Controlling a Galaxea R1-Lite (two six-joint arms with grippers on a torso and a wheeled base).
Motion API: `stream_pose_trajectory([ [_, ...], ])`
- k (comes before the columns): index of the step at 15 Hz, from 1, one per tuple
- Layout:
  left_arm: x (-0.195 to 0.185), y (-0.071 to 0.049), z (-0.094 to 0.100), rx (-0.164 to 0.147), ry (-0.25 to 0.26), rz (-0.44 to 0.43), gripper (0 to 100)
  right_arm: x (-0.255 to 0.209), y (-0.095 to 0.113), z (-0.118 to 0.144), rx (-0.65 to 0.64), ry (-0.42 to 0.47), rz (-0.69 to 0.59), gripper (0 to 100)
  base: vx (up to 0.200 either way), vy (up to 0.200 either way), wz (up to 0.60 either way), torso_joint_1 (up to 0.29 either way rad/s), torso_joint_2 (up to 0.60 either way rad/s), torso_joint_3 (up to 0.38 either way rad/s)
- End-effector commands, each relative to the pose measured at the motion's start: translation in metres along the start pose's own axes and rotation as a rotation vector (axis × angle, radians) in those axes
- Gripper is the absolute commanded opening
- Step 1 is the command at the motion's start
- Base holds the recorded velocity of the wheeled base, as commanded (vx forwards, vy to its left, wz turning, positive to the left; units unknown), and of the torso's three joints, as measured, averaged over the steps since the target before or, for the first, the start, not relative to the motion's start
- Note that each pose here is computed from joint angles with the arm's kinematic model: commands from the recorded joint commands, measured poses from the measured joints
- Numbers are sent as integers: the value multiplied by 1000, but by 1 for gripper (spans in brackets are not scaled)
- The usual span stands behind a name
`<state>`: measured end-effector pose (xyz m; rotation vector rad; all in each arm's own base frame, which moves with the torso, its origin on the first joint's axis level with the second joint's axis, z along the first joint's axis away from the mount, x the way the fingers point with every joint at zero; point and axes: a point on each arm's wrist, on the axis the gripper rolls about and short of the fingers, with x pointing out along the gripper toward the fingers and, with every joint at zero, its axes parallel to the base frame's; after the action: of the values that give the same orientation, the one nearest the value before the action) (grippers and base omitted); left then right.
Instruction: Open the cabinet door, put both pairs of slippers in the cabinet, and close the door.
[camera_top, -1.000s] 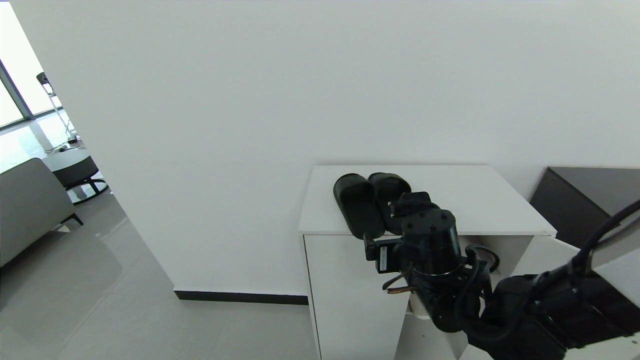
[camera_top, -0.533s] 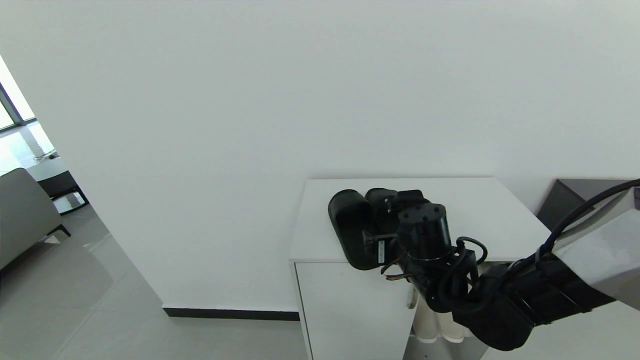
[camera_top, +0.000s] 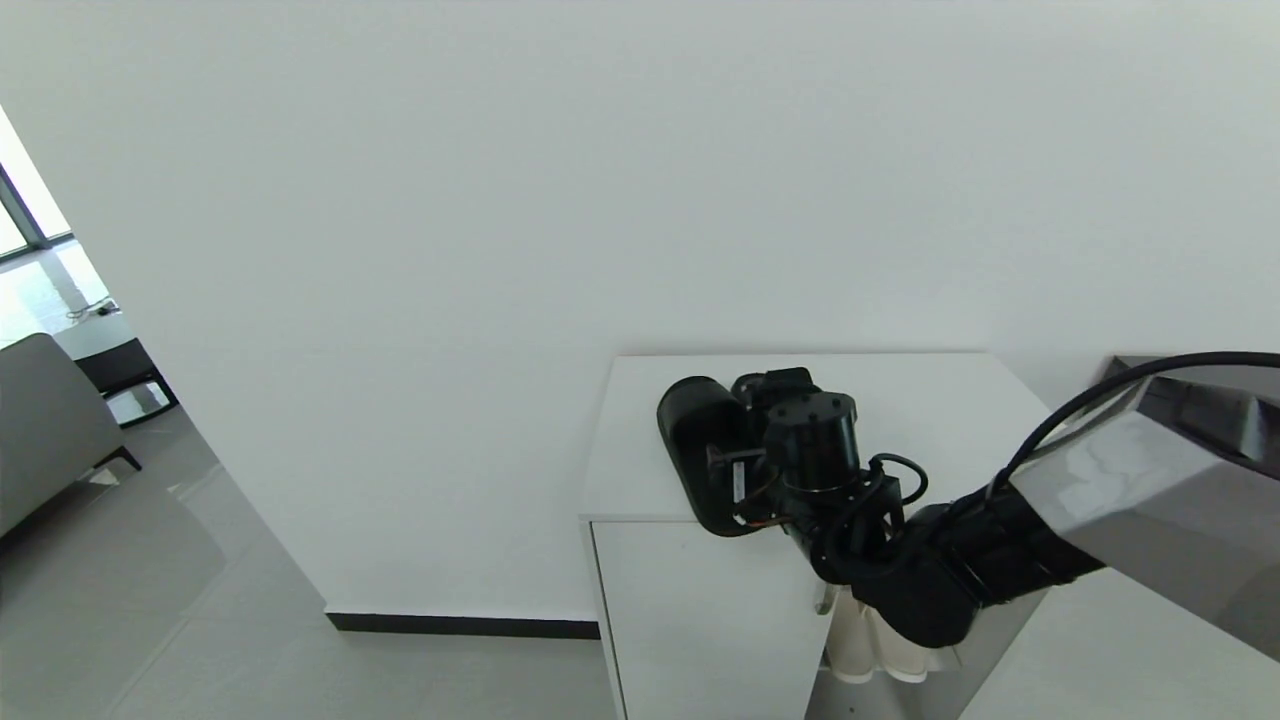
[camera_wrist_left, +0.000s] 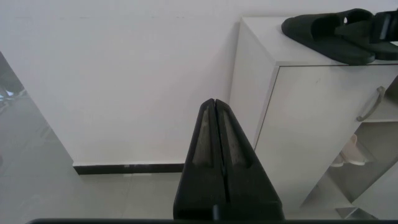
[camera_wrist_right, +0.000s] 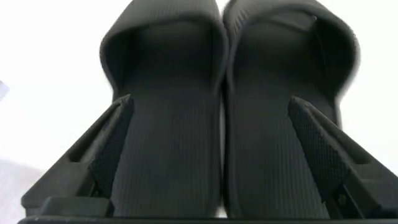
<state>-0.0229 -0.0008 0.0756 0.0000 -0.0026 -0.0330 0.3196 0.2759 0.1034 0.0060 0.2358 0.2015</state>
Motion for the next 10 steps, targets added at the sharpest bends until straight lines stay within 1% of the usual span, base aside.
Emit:
stream_pose_trajectory([
  [1, 0, 0, 0, 0, 1, 1, 0, 26, -1, -10, -21, 2, -21, 100, 0, 0, 0, 0, 0, 0],
  [3, 0, 0, 0, 0, 1, 1, 0, 42, -3, -9, -16, -18, -37, 100, 0, 0, 0, 0, 0, 0],
  [7, 0, 0, 0, 0, 1, 1, 0, 60, 3, 0, 1, -43, -39, 100, 0, 0, 0, 0, 0, 0],
  [10, 0, 0, 0, -2, 1, 1, 0, 71, 6, 3, 5, -52, -46, 100, 0, 0, 0, 0, 0, 0],
])
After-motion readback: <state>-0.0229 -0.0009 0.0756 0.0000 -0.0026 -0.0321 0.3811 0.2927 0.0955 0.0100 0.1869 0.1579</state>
